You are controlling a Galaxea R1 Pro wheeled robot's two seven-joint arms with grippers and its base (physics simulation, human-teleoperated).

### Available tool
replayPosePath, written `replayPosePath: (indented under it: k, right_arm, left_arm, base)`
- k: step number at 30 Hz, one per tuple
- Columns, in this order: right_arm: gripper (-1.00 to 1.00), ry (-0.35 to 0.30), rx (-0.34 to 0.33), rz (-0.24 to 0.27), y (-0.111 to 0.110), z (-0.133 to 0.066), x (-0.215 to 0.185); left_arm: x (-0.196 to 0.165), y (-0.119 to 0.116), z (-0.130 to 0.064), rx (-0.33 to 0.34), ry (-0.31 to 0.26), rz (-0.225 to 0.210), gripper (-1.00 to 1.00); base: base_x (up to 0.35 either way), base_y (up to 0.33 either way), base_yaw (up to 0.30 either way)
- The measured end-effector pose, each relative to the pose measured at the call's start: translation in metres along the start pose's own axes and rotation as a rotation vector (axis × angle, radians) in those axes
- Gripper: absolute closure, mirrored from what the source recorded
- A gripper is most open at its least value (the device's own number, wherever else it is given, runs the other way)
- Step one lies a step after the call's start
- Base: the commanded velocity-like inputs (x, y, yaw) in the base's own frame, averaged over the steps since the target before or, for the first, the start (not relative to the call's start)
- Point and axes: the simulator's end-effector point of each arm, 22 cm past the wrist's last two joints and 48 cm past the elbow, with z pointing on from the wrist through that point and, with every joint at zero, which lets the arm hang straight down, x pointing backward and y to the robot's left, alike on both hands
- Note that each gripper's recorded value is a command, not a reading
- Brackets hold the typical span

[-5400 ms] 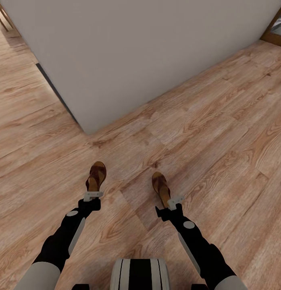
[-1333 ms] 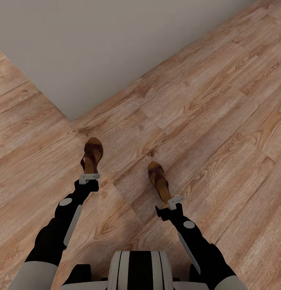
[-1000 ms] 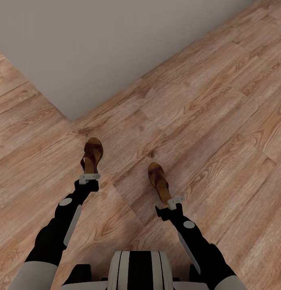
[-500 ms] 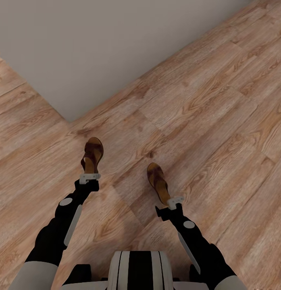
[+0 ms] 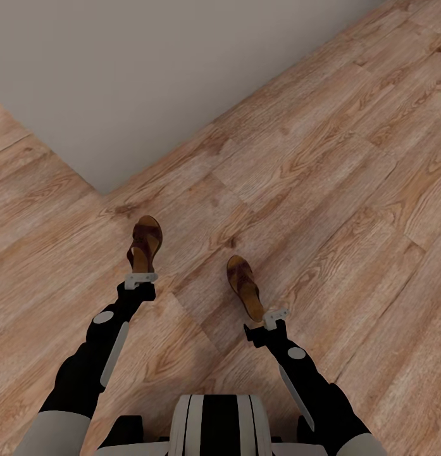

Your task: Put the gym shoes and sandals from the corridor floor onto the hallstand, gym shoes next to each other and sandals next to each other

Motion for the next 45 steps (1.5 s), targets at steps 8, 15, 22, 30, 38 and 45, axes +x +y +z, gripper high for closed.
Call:
replayPosePath:
  k: [8,15,22,30,38,45]
  right_arm:
    - [-1.0,0.006,-0.001,0.002,0.0,0.002,0.004]
    - [-1.0,0.011,-0.002,0.003,0.001,0.003,0.006]
    - [-1.0,0.024,-0.005,0.005,0.001,0.006,0.014]
    - [-1.0,0.04,-0.008,0.009,0.002,0.01,0.023]
    - [-1.0,0.04,-0.008,0.009,0.002,0.01,0.023]
    - [-1.0,0.04,-0.007,0.009,0.002,0.01,0.023]
  left_arm:
    - [0.005,0.0,0.002,0.0,0.009,0.0,1.0]
    - [0.008,0.001,0.003,-0.001,0.013,-0.002,1.0]
    - [0.016,0.001,0.006,-0.001,0.027,-0.002,1.0]
    - [0.027,0.001,0.01,-0.002,0.044,-0.003,1.0]
    - [0.027,0.002,0.01,-0.003,0.044,-0.002,1.0]
    - [0.027,0.001,0.01,-0.002,0.044,-0.002,1.0]
  base:
    - [0.0,0.0,0.0]
    - [0.0,0.0,0.0]
    - [0.0,0.0,0.0]
    - [0.0,0.0,0.0]
    - [0.096,0.0,0.0]
    - [0.011,0.0,0.0]
